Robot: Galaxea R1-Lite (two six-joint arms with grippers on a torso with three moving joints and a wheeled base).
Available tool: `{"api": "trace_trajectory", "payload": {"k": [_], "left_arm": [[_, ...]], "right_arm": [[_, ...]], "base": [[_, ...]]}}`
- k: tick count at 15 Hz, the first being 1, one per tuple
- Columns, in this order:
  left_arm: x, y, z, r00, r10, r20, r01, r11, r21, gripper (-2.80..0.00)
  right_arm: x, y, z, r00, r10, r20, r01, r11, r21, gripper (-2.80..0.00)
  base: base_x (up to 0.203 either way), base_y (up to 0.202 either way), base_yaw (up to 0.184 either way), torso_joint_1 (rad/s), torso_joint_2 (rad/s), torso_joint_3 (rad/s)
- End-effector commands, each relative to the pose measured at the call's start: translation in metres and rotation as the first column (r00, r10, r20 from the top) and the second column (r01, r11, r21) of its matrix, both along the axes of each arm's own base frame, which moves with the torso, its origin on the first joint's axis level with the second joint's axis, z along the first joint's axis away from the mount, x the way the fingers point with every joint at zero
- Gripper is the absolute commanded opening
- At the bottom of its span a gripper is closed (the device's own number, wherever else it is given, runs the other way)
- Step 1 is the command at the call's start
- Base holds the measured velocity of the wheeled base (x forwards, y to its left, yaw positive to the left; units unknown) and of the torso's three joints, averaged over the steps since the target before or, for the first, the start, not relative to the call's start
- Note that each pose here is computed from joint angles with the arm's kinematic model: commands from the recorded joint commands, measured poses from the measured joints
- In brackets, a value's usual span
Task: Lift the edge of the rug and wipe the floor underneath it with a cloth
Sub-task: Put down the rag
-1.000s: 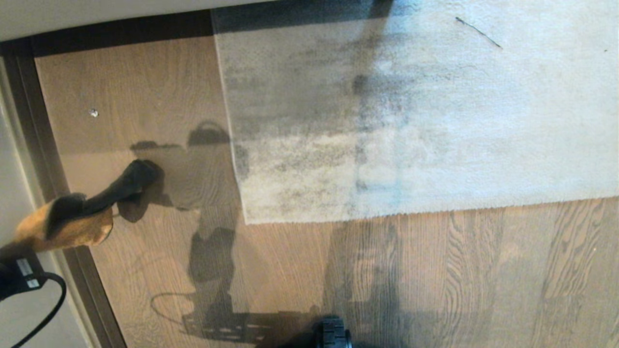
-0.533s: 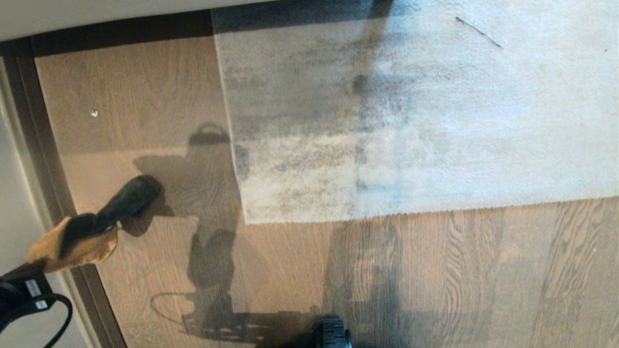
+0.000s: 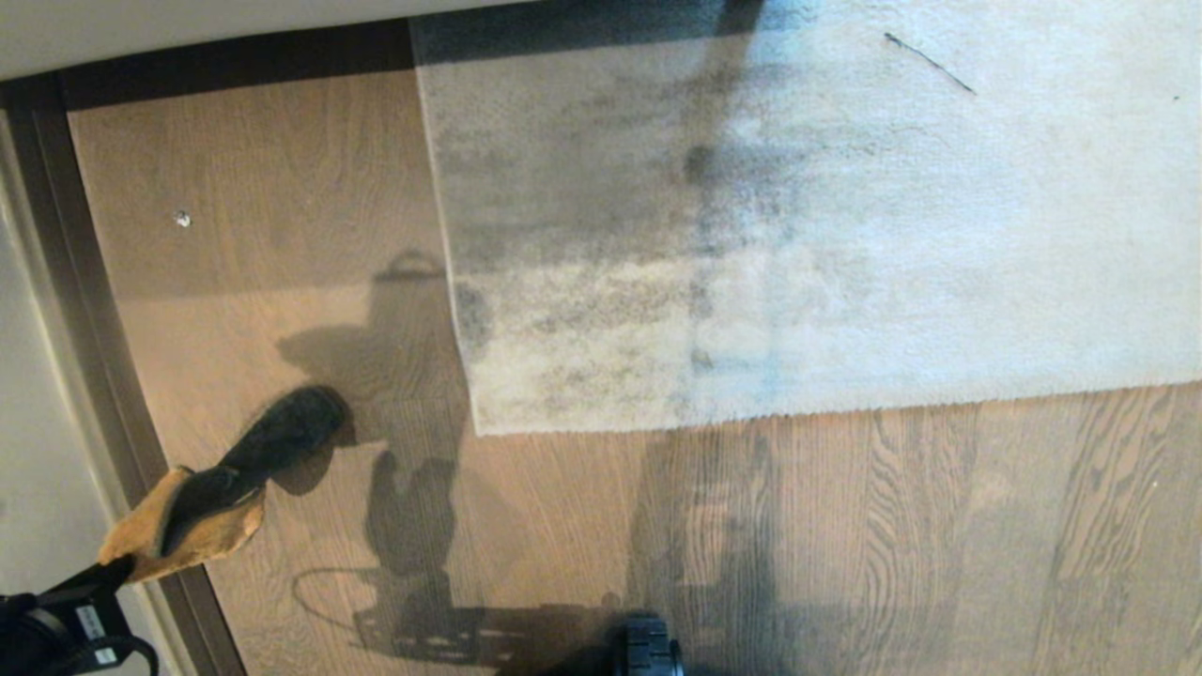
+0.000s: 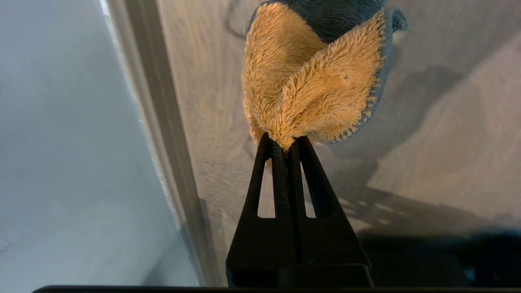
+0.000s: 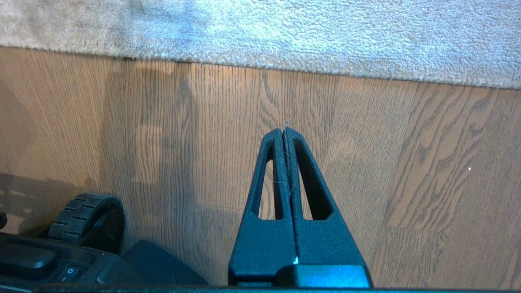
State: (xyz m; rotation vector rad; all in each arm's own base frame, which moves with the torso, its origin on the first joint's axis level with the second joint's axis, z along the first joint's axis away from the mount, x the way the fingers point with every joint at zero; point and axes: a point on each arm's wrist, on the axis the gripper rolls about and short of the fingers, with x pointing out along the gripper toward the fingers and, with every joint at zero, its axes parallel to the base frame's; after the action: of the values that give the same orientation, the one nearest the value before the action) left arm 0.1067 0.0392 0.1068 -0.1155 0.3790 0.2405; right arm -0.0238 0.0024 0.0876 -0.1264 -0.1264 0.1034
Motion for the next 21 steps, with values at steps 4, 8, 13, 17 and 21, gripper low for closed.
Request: {"api": "trace_trajectory", "payload": {"k": [4, 8, 13, 17, 21], "left_arm": [[0.001, -0.001, 0.000, 0.999, -0.045, -0.005, 0.045, 0.999, -0.020, -2.80], [0.003, -0.003, 0.001, 0.998, -0.065, -0.001, 0.065, 0.998, -0.017, -2.80], [-0.001, -0.006, -0.001, 0.997, -0.075, -0.002, 0.075, 0.997, -0.017, 0.00], [-0.005, -0.007, 0.001, 0.997, -0.076, 0.013, 0.076, 0.997, -0.012, 0.00], [-0.026, -0.015, 0.002, 0.997, -0.072, 0.027, 0.073, 0.997, -0.018, 0.00]], "right_arm": [[0.000, 0.000, 0.000, 1.000, 0.001, 0.000, -0.001, 1.000, -0.001, -2.80], [0.000, 0.000, 0.000, 1.000, 0.001, 0.000, -0.001, 1.000, -0.001, -2.80], [0.000, 0.000, 0.000, 1.000, 0.001, 0.000, -0.001, 1.000, -0.001, -2.80], [0.000, 0.000, 0.000, 1.000, 0.001, 0.000, -0.001, 1.000, -0.001, -2.80], [0.000, 0.000, 0.000, 1.000, 0.001, 0.000, -0.001, 1.000, -0.001, -2.80]], "base": [[0.000, 0.000, 0.000, 0.000, 0.00, 0.000], [0.000, 0.000, 0.000, 0.000, 0.00, 0.000], [0.000, 0.000, 0.000, 0.000, 0.00, 0.000], [0.000, 0.000, 0.000, 0.000, 0.00, 0.000], [0.000, 0.000, 0.000, 0.000, 0.00, 0.000]]}}
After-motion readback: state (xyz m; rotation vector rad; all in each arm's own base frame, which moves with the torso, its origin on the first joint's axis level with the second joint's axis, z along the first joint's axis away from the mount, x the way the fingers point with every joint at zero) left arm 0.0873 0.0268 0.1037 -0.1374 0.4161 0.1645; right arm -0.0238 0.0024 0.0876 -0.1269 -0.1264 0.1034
